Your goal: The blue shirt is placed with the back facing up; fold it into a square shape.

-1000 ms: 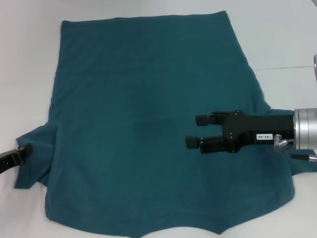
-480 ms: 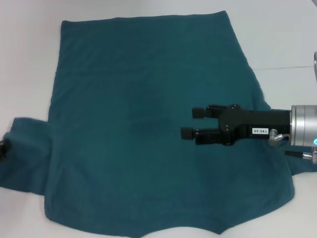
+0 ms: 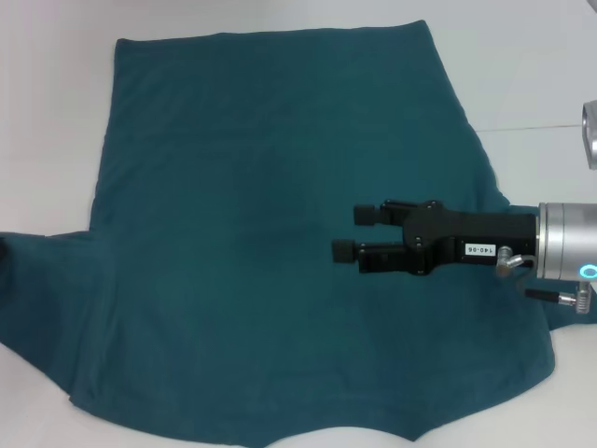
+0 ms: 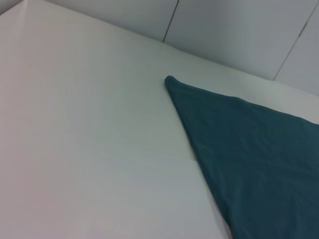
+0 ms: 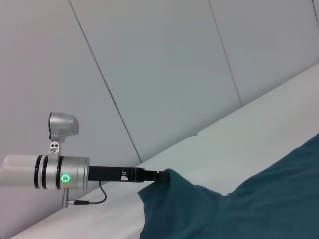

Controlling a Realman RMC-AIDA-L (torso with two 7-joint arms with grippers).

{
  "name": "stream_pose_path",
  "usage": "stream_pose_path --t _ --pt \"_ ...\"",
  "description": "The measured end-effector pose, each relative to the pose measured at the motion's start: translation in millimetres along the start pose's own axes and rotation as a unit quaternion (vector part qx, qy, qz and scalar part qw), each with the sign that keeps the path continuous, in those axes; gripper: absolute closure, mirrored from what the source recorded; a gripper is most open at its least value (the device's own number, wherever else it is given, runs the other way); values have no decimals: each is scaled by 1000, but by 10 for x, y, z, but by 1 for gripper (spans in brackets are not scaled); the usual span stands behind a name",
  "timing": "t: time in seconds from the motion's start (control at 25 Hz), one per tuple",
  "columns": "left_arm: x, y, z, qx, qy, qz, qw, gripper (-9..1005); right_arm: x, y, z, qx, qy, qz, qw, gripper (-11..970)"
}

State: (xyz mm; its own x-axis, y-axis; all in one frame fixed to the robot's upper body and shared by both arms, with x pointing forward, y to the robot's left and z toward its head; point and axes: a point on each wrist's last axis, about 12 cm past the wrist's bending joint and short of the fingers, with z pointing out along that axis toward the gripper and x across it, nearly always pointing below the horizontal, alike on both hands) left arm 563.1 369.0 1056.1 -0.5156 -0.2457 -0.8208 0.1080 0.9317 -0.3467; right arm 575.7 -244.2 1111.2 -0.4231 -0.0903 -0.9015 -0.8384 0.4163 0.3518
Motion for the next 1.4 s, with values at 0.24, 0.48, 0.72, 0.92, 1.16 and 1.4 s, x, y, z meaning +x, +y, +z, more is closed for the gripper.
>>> stream_pose_path --t 0.24,0.48,0.72,0.92,1.16,1.4 --pt "-73 -15 25 3 -4 10 1000 994 27 3 -8 1 0 5 1000 44" --pt "-82 -53 32 18 -3 8 1000 993 43 6 -17 0 0 9 1000 44" --pt "-41 -200 -6 86 1 -13 996 993 46 8 -17 0 0 9 1000 44" --pt "-58 -307 -49 139 -7 -25 990 993 47 11 -14 -1 1 9 1000 45" --pt "-78 -421 -39 178 -12 -31 984 993 45 13 -8 -2 2 8 1000 45" --pt "-68 -528 53 194 -10 -40 980 994 54 18 -12 -4 3 8 1000 45"
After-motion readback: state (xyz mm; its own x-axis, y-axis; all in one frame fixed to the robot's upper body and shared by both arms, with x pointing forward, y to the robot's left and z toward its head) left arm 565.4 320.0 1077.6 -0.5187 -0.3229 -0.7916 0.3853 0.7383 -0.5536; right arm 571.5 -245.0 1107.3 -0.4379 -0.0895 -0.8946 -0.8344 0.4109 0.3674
